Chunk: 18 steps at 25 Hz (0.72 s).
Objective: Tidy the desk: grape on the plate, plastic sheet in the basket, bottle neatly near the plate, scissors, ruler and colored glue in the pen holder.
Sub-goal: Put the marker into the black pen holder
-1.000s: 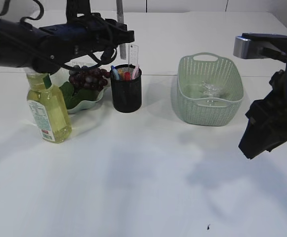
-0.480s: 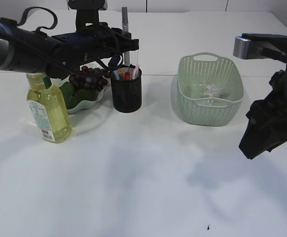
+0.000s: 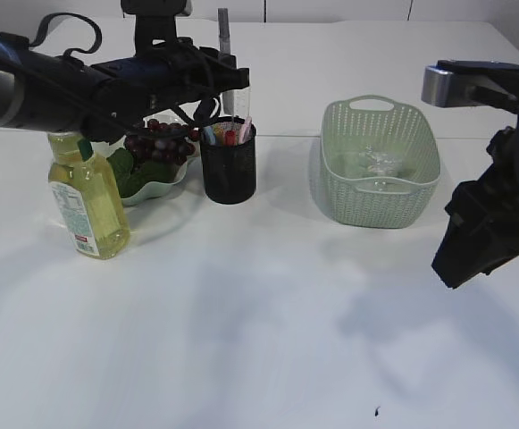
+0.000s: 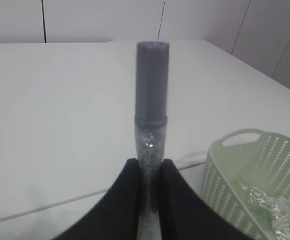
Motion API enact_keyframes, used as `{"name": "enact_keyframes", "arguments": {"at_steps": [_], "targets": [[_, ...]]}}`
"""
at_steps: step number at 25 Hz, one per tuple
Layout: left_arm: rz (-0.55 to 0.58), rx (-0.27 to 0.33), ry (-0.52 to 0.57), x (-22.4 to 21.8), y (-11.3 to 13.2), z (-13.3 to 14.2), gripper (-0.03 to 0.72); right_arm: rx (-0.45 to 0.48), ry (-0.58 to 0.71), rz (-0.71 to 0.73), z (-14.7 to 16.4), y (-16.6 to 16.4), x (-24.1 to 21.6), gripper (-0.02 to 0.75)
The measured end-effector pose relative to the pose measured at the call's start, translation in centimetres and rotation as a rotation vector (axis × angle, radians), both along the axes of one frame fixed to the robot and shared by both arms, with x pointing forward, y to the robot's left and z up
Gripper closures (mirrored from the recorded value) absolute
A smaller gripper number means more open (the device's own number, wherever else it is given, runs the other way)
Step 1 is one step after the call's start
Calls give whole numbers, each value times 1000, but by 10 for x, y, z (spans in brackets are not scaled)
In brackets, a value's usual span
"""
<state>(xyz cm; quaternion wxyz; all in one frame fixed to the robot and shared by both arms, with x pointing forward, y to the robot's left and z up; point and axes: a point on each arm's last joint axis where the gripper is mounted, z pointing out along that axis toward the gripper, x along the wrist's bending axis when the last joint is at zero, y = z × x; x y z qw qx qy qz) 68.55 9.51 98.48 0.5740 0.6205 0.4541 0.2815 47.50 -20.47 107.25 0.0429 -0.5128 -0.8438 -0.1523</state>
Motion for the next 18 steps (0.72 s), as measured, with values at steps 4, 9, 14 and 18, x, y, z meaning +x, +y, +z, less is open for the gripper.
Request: {"name": "enact_keyframes", "arguments": {"at_steps": [4, 9, 14, 18], "targets": [[0, -1, -8, 2, 1, -5, 622, 0, 0, 0, 0, 0, 0, 374], [1, 0, -4, 4, 1, -11, 617, 0, 0, 0, 0, 0, 0, 374], [-1, 4, -7, 4, 2, -11, 613, 0, 0, 0, 0, 0, 0, 374], [-20, 26, -21, 3, 1, -10, 592, 0, 0, 0, 0, 0, 0, 374]]}}
